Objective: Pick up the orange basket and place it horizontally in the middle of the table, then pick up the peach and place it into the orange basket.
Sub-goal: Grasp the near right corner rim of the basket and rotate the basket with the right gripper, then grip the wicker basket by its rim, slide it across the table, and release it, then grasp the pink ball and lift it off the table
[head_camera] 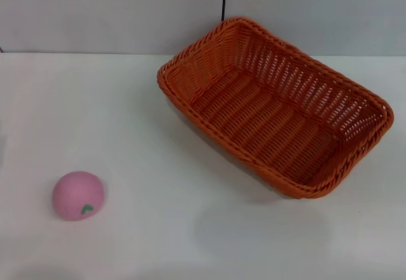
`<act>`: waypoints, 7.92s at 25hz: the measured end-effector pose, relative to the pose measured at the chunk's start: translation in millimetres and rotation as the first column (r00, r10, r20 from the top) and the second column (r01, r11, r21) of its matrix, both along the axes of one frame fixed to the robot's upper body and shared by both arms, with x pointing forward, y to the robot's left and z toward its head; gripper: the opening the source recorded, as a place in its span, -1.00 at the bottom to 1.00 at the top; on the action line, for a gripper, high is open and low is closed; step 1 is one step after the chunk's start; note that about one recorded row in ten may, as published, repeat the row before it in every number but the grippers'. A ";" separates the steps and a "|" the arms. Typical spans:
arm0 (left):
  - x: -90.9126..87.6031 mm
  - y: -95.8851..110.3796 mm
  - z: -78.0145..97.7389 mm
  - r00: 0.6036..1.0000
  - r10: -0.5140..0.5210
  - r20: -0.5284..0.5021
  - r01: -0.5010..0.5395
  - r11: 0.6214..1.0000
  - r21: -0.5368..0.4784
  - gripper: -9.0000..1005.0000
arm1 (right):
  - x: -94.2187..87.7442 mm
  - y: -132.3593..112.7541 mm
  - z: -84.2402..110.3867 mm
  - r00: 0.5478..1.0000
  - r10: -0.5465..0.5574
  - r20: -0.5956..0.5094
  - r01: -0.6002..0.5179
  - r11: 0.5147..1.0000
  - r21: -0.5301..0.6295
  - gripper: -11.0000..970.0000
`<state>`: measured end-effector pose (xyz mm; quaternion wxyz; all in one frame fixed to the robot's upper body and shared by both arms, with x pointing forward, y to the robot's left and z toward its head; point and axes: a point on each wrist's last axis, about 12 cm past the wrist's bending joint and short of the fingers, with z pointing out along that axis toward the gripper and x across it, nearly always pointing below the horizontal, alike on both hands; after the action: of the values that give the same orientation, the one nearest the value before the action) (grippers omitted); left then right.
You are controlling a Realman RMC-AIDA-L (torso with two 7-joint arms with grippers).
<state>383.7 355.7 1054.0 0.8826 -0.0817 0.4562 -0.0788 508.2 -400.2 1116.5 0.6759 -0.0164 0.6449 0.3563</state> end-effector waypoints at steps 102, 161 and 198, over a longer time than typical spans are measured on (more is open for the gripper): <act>-6.8 0.5 -3.7 1.000 -0.003 -0.022 0.002 1.000 -0.031 0.32 | 93.7 154.5 81.5 0.439 0.587 -0.680 -0.892 0.197 -0.406 -0.54; -4.7 1.4 -55.9 0.496 -0.456 -0.739 0.680 0.733 0.004 0.55 | 23.5 60.8 -19.4 0.982 0.186 -0.040 -0.187 0.982 -0.019 -0.21; -0.6 7.7 -37.8 0.600 -0.491 -0.632 0.645 0.764 0.017 -0.72 | 19.5 59.6 -24.2 0.983 0.178 -0.056 -0.178 0.984 -0.008 -0.21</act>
<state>383.1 363.5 1016.2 0.6242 0.1576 0.7156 -0.2711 527.7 -340.6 1092.4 0.6234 -0.0684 0.6613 0.4116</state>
